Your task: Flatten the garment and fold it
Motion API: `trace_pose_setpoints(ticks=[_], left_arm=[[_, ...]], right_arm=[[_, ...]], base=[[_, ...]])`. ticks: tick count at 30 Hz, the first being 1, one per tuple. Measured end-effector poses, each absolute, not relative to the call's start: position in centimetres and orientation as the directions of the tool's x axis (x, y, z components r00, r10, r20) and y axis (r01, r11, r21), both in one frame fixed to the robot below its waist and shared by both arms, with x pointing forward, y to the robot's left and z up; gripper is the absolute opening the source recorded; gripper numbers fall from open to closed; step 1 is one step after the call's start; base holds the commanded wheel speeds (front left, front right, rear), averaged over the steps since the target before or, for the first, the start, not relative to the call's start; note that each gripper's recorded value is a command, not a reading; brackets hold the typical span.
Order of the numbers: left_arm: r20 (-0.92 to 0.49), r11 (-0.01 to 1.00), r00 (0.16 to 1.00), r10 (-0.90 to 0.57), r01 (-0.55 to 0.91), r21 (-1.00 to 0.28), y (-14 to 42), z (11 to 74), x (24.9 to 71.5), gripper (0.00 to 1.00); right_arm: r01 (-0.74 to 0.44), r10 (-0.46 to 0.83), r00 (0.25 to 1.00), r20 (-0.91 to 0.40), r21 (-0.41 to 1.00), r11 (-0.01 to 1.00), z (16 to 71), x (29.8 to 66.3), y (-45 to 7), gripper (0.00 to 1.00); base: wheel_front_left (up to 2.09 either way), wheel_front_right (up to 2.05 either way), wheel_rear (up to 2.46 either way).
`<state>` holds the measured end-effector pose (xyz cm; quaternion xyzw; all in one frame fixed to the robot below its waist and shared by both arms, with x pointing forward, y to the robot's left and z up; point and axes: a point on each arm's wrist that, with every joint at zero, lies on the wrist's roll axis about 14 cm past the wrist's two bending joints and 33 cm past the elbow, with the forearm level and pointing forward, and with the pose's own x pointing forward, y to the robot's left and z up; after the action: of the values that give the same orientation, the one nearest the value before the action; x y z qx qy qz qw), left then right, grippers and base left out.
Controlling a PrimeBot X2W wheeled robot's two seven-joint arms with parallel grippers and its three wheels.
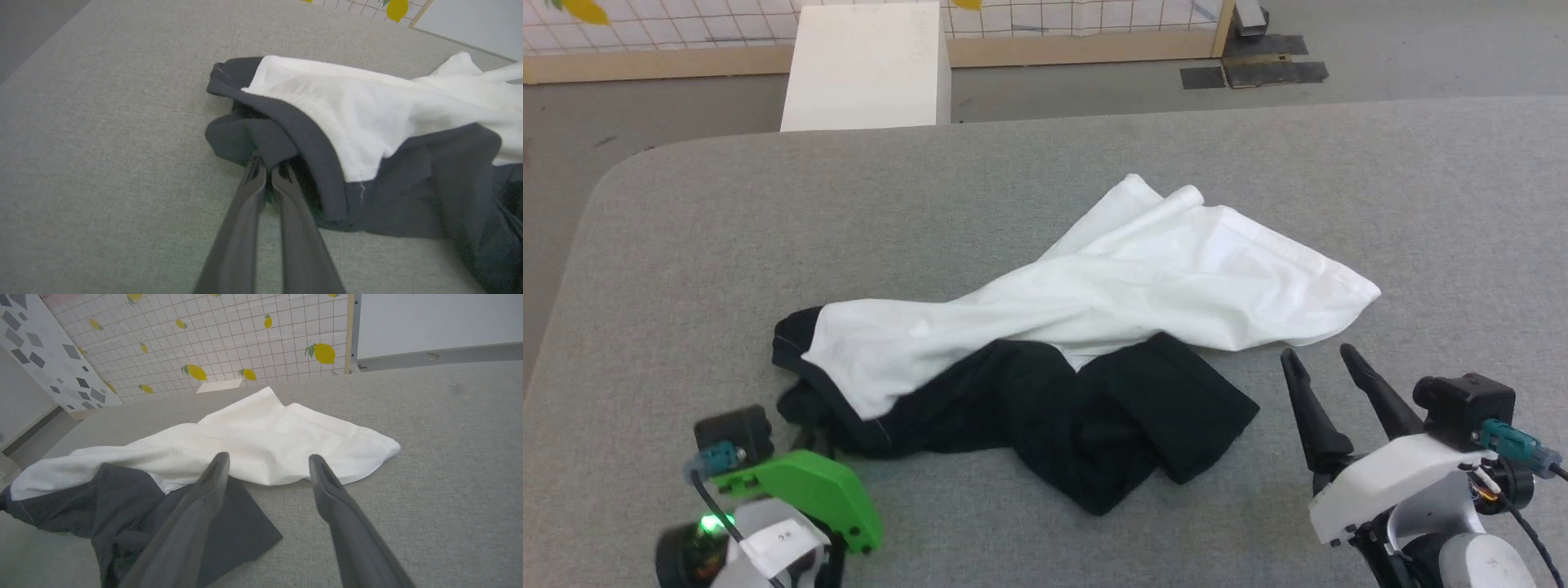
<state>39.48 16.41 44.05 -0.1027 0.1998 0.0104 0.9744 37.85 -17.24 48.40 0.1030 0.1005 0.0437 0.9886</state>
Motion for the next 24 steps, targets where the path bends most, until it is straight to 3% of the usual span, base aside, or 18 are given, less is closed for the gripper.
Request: trace_pose_setpoints(ticks=[6, 10, 13, 16, 24], left_arm=[[-0.477, 0.952, 0.876, -0.069, -0.085, -0.295, 15.3, 41.1, 37.3, 1.0], [-0.304, 0.955, 0.952, 0.024, -0.111, -0.275, 17.6, 43.8, 38.3, 1.0], [-0.12, 0.964, 0.99, 0.078, -0.105, -0.246, 19.1, 46.8, 38.7, 1.0], [-0.047, 0.967, 0.992, 0.119, -0.127, -0.221, 20.4, 47.8, 38.5, 1.0], [0.045, 0.961, 0.985, 0.168, -0.153, -0.23, 21.3, 50.1, 39.1, 1.0]], right_arm=[[-0.127, 0.168, 0.964, -0.206, 0.2, 0.971, 48.5, 38.0, -15.2, 1.0], [-0.248, 0.297, 0.927, -0.23, 0.221, 0.943, 48.5, 37.5, -10.9, 1.0], [-0.374, 0.431, 0.853, -0.295, 0.23, 0.898, 47.5, 36.2, -6.6, 1.0], [-0.484, 0.527, 0.75, -0.399, 0.212, 0.849, 45.5, 34.4, -3.6, 1.0], [-0.617, 0.551, 0.575, -0.604, 0.122, 0.777, 40.0, 32.4, -1.6, 1.0]], base=[[0.0, 0.0, 0.0], [0.0, 0.0, 0.0], [0.0, 0.0, 0.0], [0.0, 0.0, 0.0], [0.0, 0.0, 0.0]])
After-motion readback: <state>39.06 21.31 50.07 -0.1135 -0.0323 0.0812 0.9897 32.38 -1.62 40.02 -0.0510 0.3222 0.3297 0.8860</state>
